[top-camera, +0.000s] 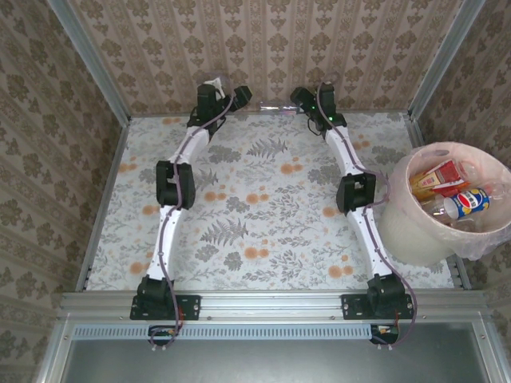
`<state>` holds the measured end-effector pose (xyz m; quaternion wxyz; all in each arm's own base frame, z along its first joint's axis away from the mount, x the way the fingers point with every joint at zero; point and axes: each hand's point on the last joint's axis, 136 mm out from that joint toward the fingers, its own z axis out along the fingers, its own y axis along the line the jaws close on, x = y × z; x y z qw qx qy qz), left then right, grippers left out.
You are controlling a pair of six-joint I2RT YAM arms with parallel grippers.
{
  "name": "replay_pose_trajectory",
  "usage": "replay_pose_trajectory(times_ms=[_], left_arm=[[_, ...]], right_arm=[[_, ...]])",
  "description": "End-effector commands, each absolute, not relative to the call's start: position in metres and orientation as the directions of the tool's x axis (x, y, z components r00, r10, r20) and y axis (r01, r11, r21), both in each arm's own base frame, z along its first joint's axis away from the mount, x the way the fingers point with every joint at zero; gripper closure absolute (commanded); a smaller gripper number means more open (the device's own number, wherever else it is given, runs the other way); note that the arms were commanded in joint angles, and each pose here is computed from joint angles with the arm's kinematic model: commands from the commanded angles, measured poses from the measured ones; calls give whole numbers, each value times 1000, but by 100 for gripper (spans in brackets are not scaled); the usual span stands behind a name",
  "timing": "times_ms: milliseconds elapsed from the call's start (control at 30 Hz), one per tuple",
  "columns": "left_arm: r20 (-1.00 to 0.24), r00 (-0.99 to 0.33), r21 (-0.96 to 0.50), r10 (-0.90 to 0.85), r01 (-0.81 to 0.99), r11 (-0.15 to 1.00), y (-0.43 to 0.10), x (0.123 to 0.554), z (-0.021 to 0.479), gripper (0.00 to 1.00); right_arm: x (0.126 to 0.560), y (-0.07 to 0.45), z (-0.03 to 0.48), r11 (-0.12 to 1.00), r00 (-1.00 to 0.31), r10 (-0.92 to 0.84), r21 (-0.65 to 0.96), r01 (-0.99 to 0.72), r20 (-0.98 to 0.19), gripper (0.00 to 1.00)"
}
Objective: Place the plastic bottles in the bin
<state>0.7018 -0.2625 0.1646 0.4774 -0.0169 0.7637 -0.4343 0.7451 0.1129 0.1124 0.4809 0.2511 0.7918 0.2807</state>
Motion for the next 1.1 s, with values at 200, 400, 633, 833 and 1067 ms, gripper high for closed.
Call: replay_pose_trajectory(times_ms=[200,400,633,833,1067], left_arm=[[-669,-595,-732,-446,423,534,-284,701,137,0],[-641,-626,-749,-443,385,540,-275,703,118,0],[-618,-637,-766,-461,355,536,-264,707,102,0],[-616,-642,-765,-456,350,541,-260,707,98,0],[-614,-641,-763,-461,333,554,-246,711,93,0]], right_arm=[[765,104,107,576,-283,797,813,90,-533,0],[766,123,102,536,-289,813,844,31,-505,0],[758,160,88,546,-375,773,837,-19,-513,0],[749,188,81,526,-466,731,847,-78,-498,0],[729,240,102,515,-569,634,834,-196,-525,0]])
